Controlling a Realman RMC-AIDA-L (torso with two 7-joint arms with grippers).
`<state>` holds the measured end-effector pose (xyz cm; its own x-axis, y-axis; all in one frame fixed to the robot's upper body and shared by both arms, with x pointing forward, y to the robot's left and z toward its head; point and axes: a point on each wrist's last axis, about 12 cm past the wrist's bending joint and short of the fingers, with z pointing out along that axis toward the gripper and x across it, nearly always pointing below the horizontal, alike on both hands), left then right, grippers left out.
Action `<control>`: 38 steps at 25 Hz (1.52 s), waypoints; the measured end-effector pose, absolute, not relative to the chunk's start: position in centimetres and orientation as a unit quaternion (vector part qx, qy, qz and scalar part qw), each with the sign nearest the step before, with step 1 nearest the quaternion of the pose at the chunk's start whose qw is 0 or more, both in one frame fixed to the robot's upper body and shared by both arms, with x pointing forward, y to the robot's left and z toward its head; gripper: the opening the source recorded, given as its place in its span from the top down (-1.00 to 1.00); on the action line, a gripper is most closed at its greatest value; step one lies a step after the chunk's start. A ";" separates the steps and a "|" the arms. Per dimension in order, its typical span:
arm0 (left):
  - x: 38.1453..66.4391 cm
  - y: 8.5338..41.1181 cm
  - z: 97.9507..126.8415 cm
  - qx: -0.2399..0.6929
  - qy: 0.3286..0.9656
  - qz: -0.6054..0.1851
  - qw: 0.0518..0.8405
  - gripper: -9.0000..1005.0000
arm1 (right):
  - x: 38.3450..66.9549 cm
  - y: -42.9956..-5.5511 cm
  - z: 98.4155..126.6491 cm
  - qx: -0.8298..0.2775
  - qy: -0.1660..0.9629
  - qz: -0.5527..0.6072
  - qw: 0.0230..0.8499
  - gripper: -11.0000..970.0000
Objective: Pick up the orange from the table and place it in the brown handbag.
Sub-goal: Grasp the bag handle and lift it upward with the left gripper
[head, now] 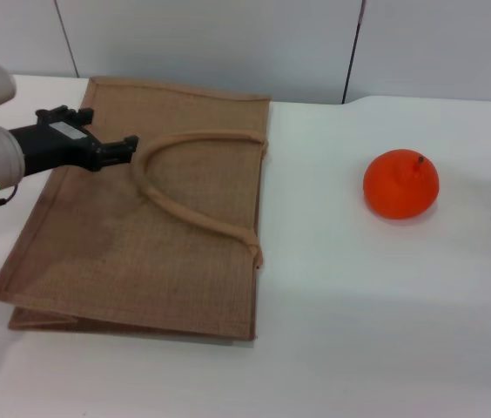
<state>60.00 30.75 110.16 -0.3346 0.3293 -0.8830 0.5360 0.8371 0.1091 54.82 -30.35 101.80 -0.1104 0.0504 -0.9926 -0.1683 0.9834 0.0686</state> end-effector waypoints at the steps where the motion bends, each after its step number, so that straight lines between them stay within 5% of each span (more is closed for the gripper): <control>1: 60.1 30.6 110.1 0.270 0.811 -0.101 0.509 -0.64 | 54.8 -30.3 101.8 -0.040 0.740 0.083 0.667 -0.79; 16: 60.6 29.4 108.8 0.280 0.820 -0.113 0.486 -0.40 | 54.7 -30.4 101.8 -0.035 0.740 0.087 0.666 -0.79; 38: 60.4 29.8 107.7 0.246 0.833 -0.109 0.484 -0.42 | 54.7 -30.4 101.8 -0.038 0.741 0.091 0.665 -0.79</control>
<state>60.45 29.80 107.70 -0.4111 0.3039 -0.8594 0.5148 0.8555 0.0563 54.70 -30.40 101.79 -0.1133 0.0647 -0.9915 -0.1762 0.9807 0.0842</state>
